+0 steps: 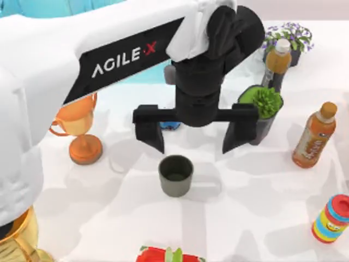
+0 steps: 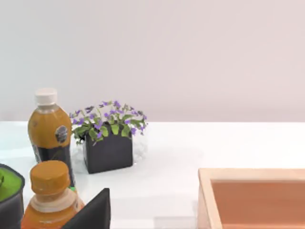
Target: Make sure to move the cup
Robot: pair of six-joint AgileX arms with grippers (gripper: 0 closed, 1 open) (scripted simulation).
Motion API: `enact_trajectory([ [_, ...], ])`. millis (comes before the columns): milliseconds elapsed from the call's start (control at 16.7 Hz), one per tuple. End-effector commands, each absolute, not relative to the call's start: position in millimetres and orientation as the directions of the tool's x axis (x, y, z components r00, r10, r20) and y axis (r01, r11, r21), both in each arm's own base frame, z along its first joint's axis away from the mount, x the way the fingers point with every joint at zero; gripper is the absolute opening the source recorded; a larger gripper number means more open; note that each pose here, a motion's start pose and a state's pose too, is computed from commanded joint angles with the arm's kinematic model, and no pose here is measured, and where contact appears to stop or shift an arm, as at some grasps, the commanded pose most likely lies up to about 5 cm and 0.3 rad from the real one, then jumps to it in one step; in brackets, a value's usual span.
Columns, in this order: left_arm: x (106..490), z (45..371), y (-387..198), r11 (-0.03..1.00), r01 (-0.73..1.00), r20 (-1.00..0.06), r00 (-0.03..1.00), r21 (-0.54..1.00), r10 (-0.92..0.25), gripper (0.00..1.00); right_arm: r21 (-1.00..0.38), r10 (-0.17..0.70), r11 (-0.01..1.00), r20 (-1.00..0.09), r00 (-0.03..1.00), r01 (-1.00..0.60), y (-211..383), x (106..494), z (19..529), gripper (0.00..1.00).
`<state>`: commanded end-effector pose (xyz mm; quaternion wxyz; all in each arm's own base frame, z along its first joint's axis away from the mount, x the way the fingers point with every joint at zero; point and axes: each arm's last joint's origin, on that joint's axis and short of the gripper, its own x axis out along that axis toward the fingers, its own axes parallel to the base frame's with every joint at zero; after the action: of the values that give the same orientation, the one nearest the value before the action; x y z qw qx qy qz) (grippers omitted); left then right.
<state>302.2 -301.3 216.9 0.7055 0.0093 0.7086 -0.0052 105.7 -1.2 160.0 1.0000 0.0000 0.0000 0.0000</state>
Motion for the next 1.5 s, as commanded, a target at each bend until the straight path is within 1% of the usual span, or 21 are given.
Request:
enact_trajectory([
  [360,301.3,146.5,-301.6,1.000,0.020,-1.000,0.003,-0.001,-0.001,1.00,0.000,0.000,1.000,0.000,1.000,0.000,-1.2,105.7,160.0,1.00],
  [480,300.1,138.2,-300.9,1.000,0.020,-1.000,0.000,0.002,0.002,1.00,0.000,0.000,1.000,0.000,1.000,0.000,-1.2,105.7,160.0,1.00],
  [660,300.1,138.2,-300.9,1.000,0.020,-1.000,0.000,0.002,0.002,1.00,0.000,0.000,1.000,0.000,1.000,0.000,-1.2,105.7,160.0,1.00],
  [1440,300.1,138.2,-300.9,1.000,0.020,-1.000,0.000,0.002,0.002,0.02,0.000,0.000,1.000,0.000,1.000,0.000,-1.2,105.7,160.0,1.00],
  [1500,300.1,138.2,-300.9,1.000,0.020,-1.000,0.000,0.002,0.002,0.00,0.000,0.000,1.000,0.000,1.000,0.000,-1.2,105.7,160.0,1.00],
])
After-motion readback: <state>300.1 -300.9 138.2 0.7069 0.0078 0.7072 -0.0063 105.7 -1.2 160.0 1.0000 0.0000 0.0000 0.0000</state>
